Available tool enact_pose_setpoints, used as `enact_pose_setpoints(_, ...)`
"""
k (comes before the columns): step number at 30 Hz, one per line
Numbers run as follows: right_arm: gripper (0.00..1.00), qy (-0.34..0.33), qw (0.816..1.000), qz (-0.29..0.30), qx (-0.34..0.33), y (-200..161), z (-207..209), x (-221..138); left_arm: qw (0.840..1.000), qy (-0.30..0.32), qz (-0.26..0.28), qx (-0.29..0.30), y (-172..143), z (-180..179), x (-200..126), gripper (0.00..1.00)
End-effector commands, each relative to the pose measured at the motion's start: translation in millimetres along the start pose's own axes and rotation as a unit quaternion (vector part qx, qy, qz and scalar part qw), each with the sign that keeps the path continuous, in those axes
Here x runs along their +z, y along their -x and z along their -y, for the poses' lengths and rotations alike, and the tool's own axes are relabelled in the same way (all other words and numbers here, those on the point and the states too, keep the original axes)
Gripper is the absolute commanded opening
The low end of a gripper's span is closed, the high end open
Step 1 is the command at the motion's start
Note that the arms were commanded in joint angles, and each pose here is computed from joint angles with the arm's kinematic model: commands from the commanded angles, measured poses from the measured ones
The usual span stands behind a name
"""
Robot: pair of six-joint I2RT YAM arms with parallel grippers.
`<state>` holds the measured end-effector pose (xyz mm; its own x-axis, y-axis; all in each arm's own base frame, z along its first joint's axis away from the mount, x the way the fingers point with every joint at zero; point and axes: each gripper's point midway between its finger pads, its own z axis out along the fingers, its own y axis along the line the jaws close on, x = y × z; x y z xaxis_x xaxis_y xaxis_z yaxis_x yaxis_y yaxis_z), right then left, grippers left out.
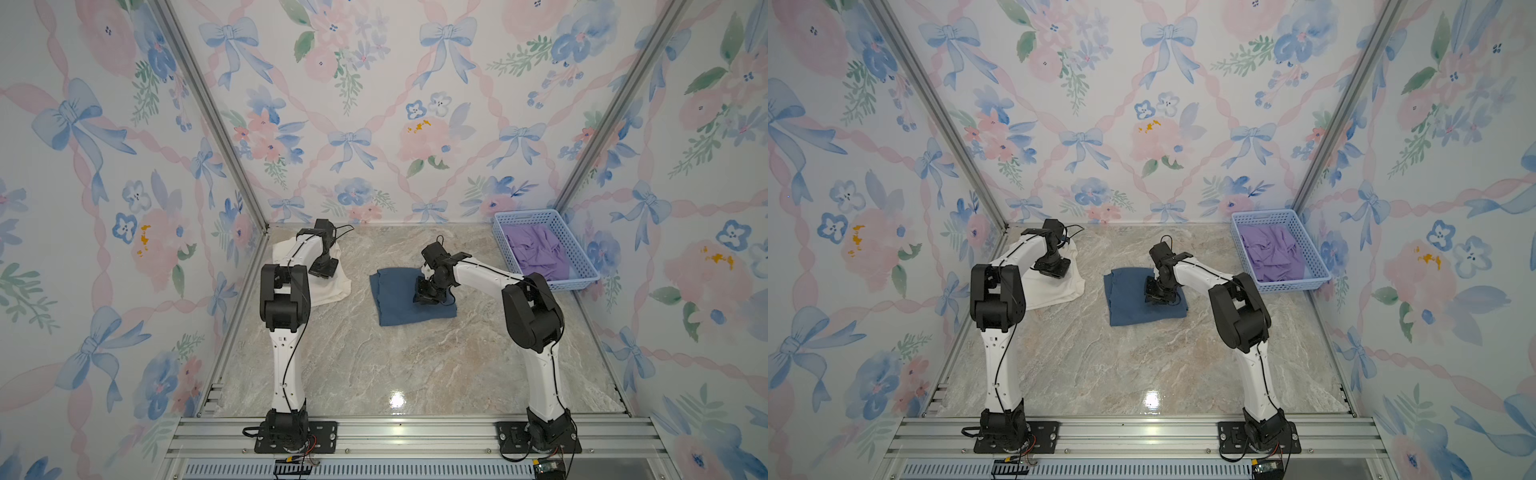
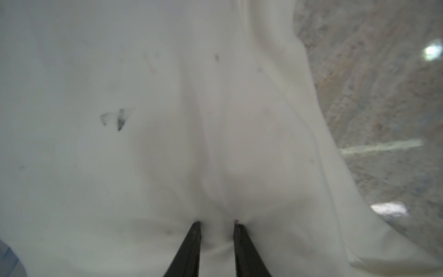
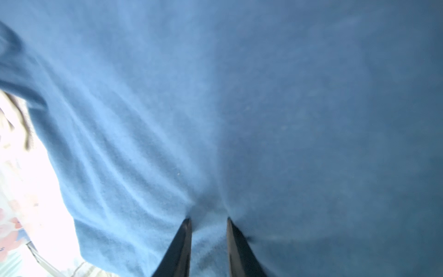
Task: Fold and stack t-shirts
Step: Move the T-shirt to the center of the board.
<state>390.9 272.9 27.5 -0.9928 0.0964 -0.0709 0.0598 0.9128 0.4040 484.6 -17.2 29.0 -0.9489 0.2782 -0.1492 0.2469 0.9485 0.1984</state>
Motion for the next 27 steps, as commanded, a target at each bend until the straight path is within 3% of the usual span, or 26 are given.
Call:
enact_pose_setpoints(1,0.30,-0.049,0.996,-0.021,0.075,-19,51,-1,0.988,-0.093,-0.076,0.096,-48,87,3,0.28)
enact_pose_setpoints(7,0.31,-0.049,0.992,0.015,0.114,-25,79,-41,0.972,-0.135,-0.052,0.183,-57,168,-36,0.29)
enact_pose_setpoints(14,0.31,-0.073,0.985,0.076,0.137,-37,112,-100,0.953,-0.183,-0.031,0.239,-67,233,-74,0.29)
enact_pose_setpoints(17,0.31,-0.077,0.981,0.113,0.138,-41,120,-130,0.948,-0.195,-0.026,0.249,-69,248,-84,0.29)
enact_pose_setpoints(21,0.32,-0.095,0.981,0.143,0.086,-40,113,-157,0.949,-0.193,-0.007,0.250,-59,254,-98,0.29)
enact_pose_setpoints(27,0.32,-0.092,0.989,0.099,0.055,-36,105,-128,0.958,-0.161,0.050,0.232,-22,239,-124,0.29)
